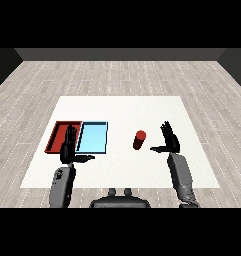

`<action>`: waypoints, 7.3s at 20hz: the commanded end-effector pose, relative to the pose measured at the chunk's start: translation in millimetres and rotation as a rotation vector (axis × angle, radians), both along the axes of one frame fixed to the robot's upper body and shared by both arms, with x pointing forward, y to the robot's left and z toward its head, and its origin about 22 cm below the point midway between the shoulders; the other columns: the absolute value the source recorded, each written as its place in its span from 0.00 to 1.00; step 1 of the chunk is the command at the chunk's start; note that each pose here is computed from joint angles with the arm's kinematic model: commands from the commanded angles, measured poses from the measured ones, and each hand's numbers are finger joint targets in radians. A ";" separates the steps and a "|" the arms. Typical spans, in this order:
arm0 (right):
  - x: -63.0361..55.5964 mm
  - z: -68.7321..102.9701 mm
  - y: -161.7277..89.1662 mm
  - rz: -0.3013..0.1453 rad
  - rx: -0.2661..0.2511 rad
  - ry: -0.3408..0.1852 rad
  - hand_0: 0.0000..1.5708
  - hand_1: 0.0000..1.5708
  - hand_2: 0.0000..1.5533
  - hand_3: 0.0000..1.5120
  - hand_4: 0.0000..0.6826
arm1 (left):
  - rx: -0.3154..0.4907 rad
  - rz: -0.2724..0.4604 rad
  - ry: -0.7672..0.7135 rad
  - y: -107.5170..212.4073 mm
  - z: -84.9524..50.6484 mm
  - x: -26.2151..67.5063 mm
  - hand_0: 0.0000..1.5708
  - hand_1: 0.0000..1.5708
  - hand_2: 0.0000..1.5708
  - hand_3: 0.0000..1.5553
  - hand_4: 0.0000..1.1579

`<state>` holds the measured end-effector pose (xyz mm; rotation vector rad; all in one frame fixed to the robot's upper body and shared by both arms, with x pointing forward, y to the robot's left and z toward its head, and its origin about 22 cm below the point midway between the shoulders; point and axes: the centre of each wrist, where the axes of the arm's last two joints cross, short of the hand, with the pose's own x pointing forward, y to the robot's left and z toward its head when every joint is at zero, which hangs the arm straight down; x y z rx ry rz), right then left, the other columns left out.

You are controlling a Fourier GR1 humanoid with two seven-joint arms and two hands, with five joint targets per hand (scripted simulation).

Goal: Pick the red can and put it in the red box

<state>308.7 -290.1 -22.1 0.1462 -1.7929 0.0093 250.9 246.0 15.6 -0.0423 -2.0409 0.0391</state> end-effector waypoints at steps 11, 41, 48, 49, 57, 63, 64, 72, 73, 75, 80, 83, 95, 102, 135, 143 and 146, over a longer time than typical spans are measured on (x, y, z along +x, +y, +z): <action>10.6 -27.0 41.1 0.085 0.063 0.077 0.00 0.00 0.00 0.00 0.00 | -0.011 0.002 0.009 3.2 -3.9 -5.9 0.00 0.00 0.00 0.00 0.00; 60.4 -29.7 84.4 0.138 0.145 0.127 0.00 0.00 0.00 0.00 0.00 | -0.007 0.012 -0.004 3.9 4.6 -5.2 0.00 0.00 0.00 0.00 0.00; 49.0 -51.7 104.0 0.153 0.147 0.148 0.00 0.00 0.00 0.00 0.00 | 0.010 0.017 -0.018 -1.7 -1.1 -12.8 0.00 0.00 0.00 0.00 0.00; 44.9 -58.7 92.6 0.154 0.140 0.161 0.00 0.00 0.00 0.00 0.00 | -0.010 0.002 0.005 15.0 6.3 1.7 0.00 0.00 0.00 0.00 0.00; 52.4 -51.5 102.4 0.059 0.064 0.195 0.00 0.00 0.00 0.00 0.00 | -0.002 0.019 -0.010 8.5 9.6 3.0 0.00 0.00 0.00 0.00 0.00; 52.1 -52.1 128.2 -0.051 -0.011 0.218 0.93 0.93 0.94 0.94 0.90 | 0.009 0.006 -0.002 16.4 7.2 -1.3 0.00 0.00 0.00 0.00 0.00; 51.7 -58.2 127.9 -0.053 -0.031 0.196 0.92 0.92 0.94 0.94 0.90 | 0.000 0.014 -0.015 3.2 3.6 -7.9 0.00 0.00 0.00 0.00 0.00; 56.4 -47.7 124.2 -0.049 -0.077 0.179 0.94 0.94 0.93 0.92 0.87 | 0.001 0.020 -0.014 -10.5 3.3 15.6 0.00 0.00 0.00 0.00 0.00; 57.6 -47.8 103.9 -0.036 -0.095 0.167 0.93 0.93 0.93 0.91 0.88 | -0.008 0.001 0.003 3.5 -1.5 6.5 0.00 0.00 0.00 0.00 0.00; 50.7 -50.2 117.9 -0.011 -0.099 0.115 0.92 0.92 0.92 0.91 0.88 | -0.012 -0.016 0.000 5.3 -2.8 -8.3 0.00 0.00 0.00 0.00 0.00; 61.4 -3.4 127.1 -0.015 -0.102 0.026 0.91 0.91 0.92 0.91 0.90 | 0.009 -0.027 0.006 -1.0 -3.6 -15.2 0.00 0.00 0.00 0.00 0.00; 57.3 -3.7 135.3 -0.022 -0.114 -0.025 0.90 0.90 0.92 0.91 0.90 | 0.035 -0.057 -0.005 -29.2 2.2 -5.9 0.00 0.00 0.00 0.00 0.00; 11.6 49.8 177.4 0.007 -0.043 -0.110 0.93 0.93 0.92 0.92 0.96 | 0.024 -0.151 0.123 -65.4 7.3 -0.4 0.00 0.00 0.00 0.00 0.00; -14.2 58.0 206.8 -0.015 -0.046 -0.132 0.92 0.92 0.92 0.91 0.96 | 0.017 -0.173 0.123 -82.8 -8.9 3.5 0.00 0.00 0.00 0.00 0.00; -15.1 59.6 240.3 0.052 0.026 -0.119 0.95 0.95 0.93 0.91 0.91 | -0.045 -0.299 0.270 -143.2 -35.6 41.9 0.00 0.00 0.00 0.00 0.00; -11.1 77.3 252.9 0.083 -0.003 -0.120 0.94 0.94 0.94 0.91 0.91 | -0.026 -0.331 0.256 -168.9 -18.7 29.1 0.00 0.00 0.00 0.00 0.00; -27.1 57.1 251.8 0.087 0.026 -0.122 0.94 0.94 0.94 0.91 0.94 | -0.012 -0.308 0.238 -149.8 -34.8 40.7 0.00 0.00 0.00 0.00 0.14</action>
